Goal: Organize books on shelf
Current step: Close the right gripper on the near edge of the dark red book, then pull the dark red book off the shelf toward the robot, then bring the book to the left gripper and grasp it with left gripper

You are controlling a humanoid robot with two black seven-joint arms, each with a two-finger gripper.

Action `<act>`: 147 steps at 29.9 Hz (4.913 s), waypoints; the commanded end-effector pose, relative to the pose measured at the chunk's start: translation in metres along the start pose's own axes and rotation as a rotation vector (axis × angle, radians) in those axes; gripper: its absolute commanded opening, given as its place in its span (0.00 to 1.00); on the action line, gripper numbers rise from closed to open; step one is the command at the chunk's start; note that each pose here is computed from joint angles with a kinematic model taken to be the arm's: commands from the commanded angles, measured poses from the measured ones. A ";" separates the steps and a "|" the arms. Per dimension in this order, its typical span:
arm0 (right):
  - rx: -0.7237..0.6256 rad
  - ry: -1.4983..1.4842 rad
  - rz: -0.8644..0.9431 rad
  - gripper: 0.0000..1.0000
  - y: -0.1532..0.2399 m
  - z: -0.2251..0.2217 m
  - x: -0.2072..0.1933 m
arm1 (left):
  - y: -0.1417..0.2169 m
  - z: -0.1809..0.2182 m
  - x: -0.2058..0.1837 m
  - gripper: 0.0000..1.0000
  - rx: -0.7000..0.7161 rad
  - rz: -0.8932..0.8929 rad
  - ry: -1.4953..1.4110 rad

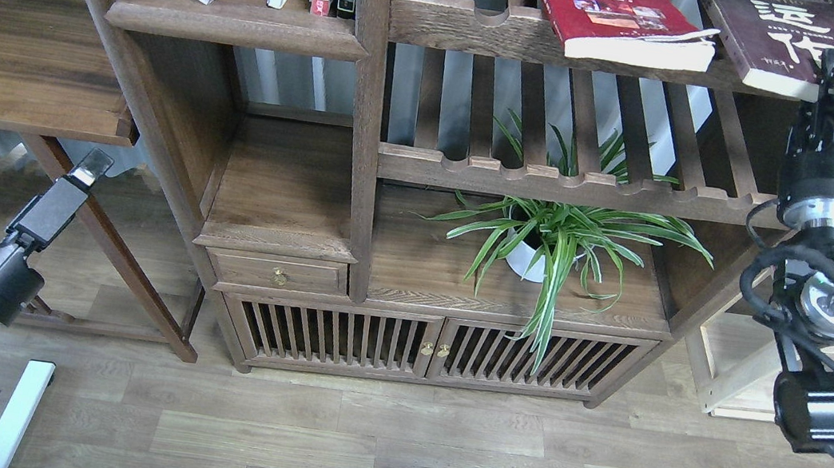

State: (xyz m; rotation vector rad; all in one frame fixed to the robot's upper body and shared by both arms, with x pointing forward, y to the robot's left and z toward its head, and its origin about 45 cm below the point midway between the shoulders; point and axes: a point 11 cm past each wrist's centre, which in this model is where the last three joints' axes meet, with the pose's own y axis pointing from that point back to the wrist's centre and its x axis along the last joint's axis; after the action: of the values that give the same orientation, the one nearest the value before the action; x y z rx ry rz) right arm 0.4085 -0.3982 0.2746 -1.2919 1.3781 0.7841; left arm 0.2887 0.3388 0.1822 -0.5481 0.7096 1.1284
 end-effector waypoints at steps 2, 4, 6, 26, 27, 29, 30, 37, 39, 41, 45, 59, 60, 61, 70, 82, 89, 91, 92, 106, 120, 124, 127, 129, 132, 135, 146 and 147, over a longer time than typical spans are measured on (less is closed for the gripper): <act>-0.002 -0.001 -0.001 0.29 0.003 0.000 0.002 | 0.001 0.001 0.001 0.86 -0.004 0.005 0.000; -0.005 -0.003 -0.002 0.28 0.003 0.001 0.002 | 0.002 0.003 0.002 0.86 -0.008 0.007 -0.003; -0.006 -0.004 -0.005 0.28 0.003 0.002 0.001 | 0.002 0.003 0.001 0.86 -0.010 0.006 -0.003; -0.017 -0.070 -0.058 0.20 0.007 0.011 -0.008 | 0.001 0.003 0.003 0.86 -0.005 0.011 -0.005; -0.015 -0.077 -0.068 0.20 0.008 0.011 -0.009 | 0.001 0.003 0.004 0.86 -0.003 0.012 -0.004; -0.015 -0.089 -0.097 0.20 0.010 0.010 -0.012 | 0.001 0.002 0.004 0.86 0.000 0.013 -0.002; -0.014 -0.093 -0.103 0.20 0.012 0.010 -0.012 | 0.001 0.002 0.005 0.86 0.000 0.015 -0.002; -0.017 -0.116 -0.143 0.20 0.035 0.006 0.001 | 0.002 0.001 0.005 0.86 0.003 0.017 0.000; -0.021 -0.120 -0.158 0.20 0.046 0.004 0.008 | 0.001 -0.002 0.005 0.86 0.008 0.015 0.004; -0.024 -0.125 -0.162 0.19 0.059 0.002 0.016 | 0.000 -0.005 0.003 0.86 0.010 0.009 0.020; -0.030 -0.131 -0.195 0.19 0.083 -0.004 0.029 | 0.000 -0.009 0.003 0.85 0.014 0.007 0.032; -0.053 -0.079 0.018 0.17 0.155 -0.014 0.091 | -0.006 -0.024 -0.003 0.85 0.059 -0.012 0.052; -0.054 -0.077 0.033 0.15 0.160 -0.014 0.095 | -0.006 -0.027 -0.004 0.85 0.066 -0.016 0.060; -0.053 -0.074 0.048 0.15 0.166 -0.016 0.099 | -0.007 -0.031 -0.005 0.85 0.073 -0.020 0.070; -0.056 -0.051 0.158 0.14 0.207 -0.023 0.124 | -0.009 -0.041 -0.009 0.85 0.103 -0.032 0.080; -0.256 -0.051 0.238 0.15 0.253 0.040 0.142 | 0.007 -0.086 -0.011 0.85 0.209 -0.017 0.194; -0.417 -0.063 0.249 0.15 0.287 0.095 0.142 | 0.026 -0.121 -0.017 0.84 0.324 -0.010 0.379; -0.458 -0.081 0.245 0.15 0.295 0.114 0.140 | 0.030 -0.129 -0.019 0.84 0.330 -0.006 0.447; -0.472 -0.086 0.241 0.15 0.298 0.121 0.138 | 0.031 -0.133 -0.021 0.84 0.334 -0.008 0.478; -0.632 -0.237 0.192 0.15 0.338 0.224 0.103 | 0.053 -0.187 -0.042 0.84 0.460 0.012 0.729; -0.747 -0.256 0.168 0.15 0.366 0.254 0.088 | 0.060 -0.195 -0.044 0.82 0.451 0.039 0.826; -0.773 -0.264 0.169 0.15 0.374 0.259 0.085 | 0.058 -0.196 -0.044 0.79 0.452 0.038 0.834; -0.777 -0.265 0.169 0.15 0.375 0.260 0.085 | 0.057 -0.199 -0.039 0.75 0.452 0.053 0.832; -0.779 -0.266 0.169 0.15 0.375 0.260 0.085 | 0.058 -0.199 -0.035 0.74 0.453 0.065 0.827; -0.780 -0.265 0.168 0.15 0.375 0.260 0.085 | 0.060 -0.204 -0.029 0.73 0.463 0.087 0.824; -0.782 -0.263 0.165 0.15 0.375 0.261 0.084 | 0.062 -0.209 -0.031 0.73 0.486 0.085 0.823; -0.787 -0.261 0.158 0.15 0.374 0.262 0.083 | 0.058 -0.210 -0.035 0.72 0.507 0.071 0.817; -0.790 -0.262 0.157 0.15 0.374 0.262 0.083 | 0.056 -0.210 -0.036 0.70 0.505 0.066 0.818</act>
State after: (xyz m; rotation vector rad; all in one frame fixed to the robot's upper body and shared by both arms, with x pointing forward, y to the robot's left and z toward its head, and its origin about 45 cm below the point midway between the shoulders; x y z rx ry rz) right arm 0.1247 -0.1001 0.0624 -1.5912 0.9889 1.6456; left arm 0.1731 0.1887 0.0656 -0.5367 1.6828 0.7169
